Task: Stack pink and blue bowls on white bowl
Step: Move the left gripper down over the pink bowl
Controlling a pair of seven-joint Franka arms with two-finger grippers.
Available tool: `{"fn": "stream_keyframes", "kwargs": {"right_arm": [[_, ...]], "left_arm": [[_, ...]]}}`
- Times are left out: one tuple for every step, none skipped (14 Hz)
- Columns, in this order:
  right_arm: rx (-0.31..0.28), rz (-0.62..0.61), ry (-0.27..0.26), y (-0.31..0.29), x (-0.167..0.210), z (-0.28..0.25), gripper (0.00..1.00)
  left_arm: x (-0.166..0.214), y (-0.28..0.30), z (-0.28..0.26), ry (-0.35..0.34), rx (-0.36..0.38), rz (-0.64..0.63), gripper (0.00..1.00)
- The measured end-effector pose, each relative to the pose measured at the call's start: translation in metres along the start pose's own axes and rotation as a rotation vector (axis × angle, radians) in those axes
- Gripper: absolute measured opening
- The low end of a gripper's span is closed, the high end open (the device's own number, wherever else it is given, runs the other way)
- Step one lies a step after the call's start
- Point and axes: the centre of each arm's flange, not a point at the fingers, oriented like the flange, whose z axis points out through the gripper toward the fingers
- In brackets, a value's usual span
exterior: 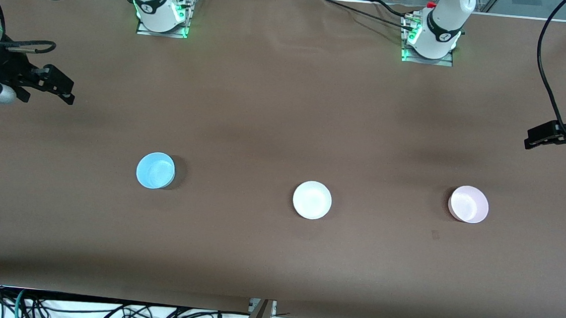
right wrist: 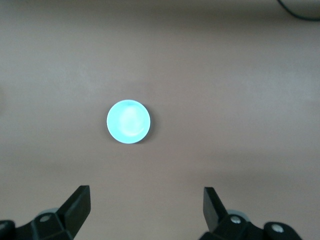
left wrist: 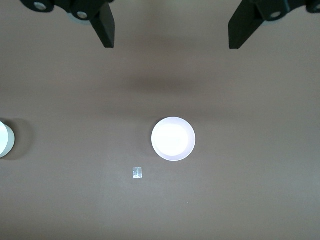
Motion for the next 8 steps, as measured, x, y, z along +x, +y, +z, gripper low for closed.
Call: {"fn": "stream_keyframes", "kwargs": {"right_arm": [[0.000, 0.000, 0.014, 0.000, 0.001, -0.002, 1.00], [0.001, 0.000, 0.035, 0.000, 0.004, -0.004, 1.00], [0.001, 0.001, 0.044, 0.000, 0.005, -0.004, 1.00], [0.001, 0.002, 0.049, 0.001, 0.005, -0.005, 1.00], [0.001, 0.002, 0.055, 0.001, 0.006, -0.005, 1.00], [0.001, 0.002, 0.062, 0.001, 0.008, -0.004, 1.00], [0.001, 0.002, 0.066, 0.001, 0.008, -0.004, 1.00], [0.001, 0.002, 0.068, 0.001, 0.009, -0.004, 1.00]], "left_arm": [[0.000, 0.000, 0.000, 0.000, 0.000, -0.001, 1.00], [0.000, -0.001, 0.000, -0.001, -0.004, -0.002, 1.00], [0.000, -0.002, 0.001, -0.002, -0.010, -0.005, 1.00], [0.000, -0.004, 0.001, -0.003, -0.014, -0.008, 1.00], [0.000, -0.005, 0.002, -0.004, -0.018, -0.010, 1.00], [0.001, -0.005, 0.002, -0.006, -0.030, -0.012, 1.00], [0.001, -0.005, 0.005, -0.012, -0.054, -0.015, 1.00], [0.002, -0.009, 0.011, -0.025, -0.078, -0.023, 1.00]]}}
